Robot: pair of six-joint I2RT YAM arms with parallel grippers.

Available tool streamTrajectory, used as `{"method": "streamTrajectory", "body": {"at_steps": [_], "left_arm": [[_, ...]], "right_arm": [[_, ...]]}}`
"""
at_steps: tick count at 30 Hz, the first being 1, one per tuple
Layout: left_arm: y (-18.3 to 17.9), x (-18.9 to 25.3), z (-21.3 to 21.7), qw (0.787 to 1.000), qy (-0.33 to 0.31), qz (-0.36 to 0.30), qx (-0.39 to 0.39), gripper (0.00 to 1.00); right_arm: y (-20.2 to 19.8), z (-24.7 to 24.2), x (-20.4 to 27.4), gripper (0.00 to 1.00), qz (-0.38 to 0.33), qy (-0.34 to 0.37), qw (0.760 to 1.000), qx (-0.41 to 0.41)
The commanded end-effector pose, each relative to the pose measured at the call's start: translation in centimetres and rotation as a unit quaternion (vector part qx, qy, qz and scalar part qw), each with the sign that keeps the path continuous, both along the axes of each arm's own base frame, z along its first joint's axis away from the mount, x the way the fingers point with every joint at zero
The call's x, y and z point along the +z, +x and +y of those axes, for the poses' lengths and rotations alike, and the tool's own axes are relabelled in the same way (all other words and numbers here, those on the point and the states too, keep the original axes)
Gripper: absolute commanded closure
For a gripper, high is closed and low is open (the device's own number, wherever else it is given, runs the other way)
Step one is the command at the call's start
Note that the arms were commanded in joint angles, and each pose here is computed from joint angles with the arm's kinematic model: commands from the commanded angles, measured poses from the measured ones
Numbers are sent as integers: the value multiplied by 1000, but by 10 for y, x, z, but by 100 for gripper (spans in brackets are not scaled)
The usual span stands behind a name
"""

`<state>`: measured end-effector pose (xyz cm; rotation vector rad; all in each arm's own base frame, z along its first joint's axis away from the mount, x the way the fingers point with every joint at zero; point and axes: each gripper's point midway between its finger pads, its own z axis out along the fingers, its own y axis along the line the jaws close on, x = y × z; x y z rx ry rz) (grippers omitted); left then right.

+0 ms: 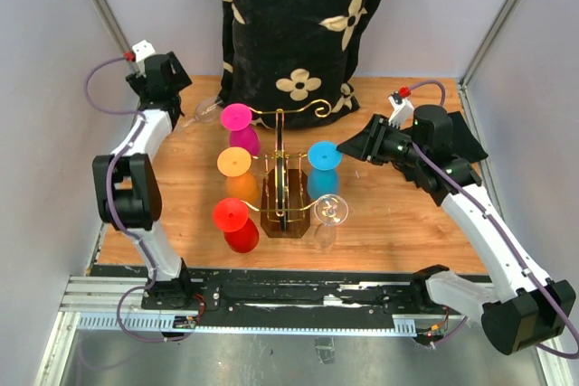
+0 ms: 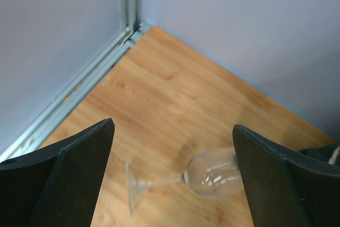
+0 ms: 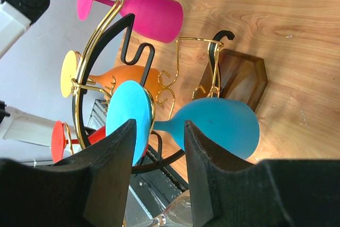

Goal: Take the wine glass off the wine glass rack

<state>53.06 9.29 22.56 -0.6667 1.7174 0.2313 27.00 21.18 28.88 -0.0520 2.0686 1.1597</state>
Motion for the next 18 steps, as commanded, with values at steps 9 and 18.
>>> {"method": "streamTrajectory", "body": {"at_steps": [9,18], "left_arm": [[104,-88,-73,919,33,120,-374,0],[107,-104,-78,895,51,146,-418,0]], "right_arm": [[6,2,2,57,-13,-23,1000,8],[21,7,-11,57,-1,-32,999,13]]}}
